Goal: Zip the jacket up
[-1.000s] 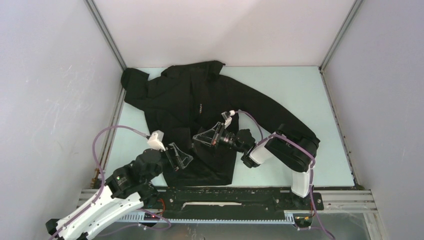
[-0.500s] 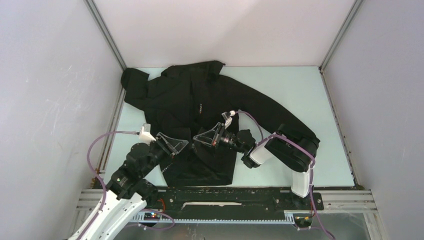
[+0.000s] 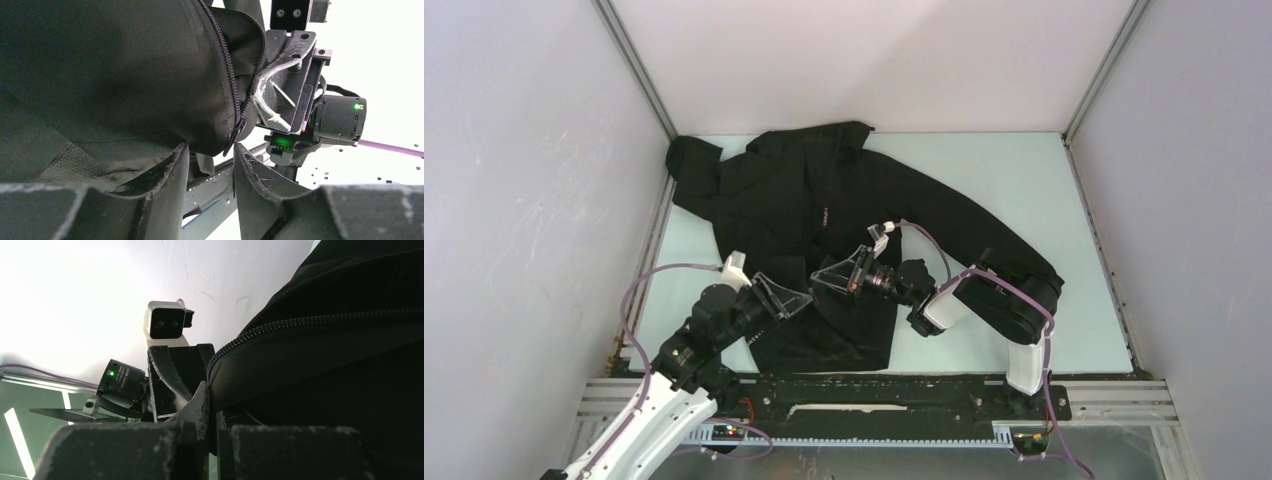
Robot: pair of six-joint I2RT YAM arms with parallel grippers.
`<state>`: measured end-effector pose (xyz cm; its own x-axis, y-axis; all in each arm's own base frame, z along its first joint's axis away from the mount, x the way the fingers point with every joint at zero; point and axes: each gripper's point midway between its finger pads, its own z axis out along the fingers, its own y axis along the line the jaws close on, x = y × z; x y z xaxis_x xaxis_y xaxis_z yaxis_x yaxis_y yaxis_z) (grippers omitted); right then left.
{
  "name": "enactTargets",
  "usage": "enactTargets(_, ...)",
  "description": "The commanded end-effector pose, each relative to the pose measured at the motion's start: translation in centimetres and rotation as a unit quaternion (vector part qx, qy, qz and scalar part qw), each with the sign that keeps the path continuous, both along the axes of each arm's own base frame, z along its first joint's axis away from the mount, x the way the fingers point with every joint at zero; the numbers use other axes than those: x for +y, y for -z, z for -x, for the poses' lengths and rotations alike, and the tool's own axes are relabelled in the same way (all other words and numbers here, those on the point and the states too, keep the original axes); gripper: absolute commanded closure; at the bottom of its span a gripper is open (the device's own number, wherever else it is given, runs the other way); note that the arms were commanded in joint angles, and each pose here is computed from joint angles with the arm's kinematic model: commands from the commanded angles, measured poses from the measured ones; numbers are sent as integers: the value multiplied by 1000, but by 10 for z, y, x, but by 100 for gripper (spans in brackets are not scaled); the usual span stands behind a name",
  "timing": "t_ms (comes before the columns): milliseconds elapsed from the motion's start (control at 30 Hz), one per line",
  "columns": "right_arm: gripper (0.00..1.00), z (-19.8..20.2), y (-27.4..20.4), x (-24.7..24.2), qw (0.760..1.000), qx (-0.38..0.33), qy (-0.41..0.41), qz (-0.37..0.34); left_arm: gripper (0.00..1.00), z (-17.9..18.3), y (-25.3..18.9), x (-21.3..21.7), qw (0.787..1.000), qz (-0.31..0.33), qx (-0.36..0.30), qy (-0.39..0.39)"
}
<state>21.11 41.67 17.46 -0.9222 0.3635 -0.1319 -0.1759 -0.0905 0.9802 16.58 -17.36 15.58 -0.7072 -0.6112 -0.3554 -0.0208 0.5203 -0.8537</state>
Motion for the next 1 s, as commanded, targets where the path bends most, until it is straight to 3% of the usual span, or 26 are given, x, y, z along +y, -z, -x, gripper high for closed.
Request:
enactTargets(0,100,2,-26,-3,999,-35,6,-34,59,-3,0,-3,1000,2,-11,8)
enactTargets(467,100,5,-25,-1,999,-37,2,-33,68,-9,-5,2,999,-23,-32,0)
enactTargets(867,100,7,-25,1,999,-42,-1,-32,100,-5,-1,4,997,-58,-44,23)
enactTargets(967,100,7,-22,1,998,-48,-1,-27,100,-3,-2,4,996,-59,-51,31)
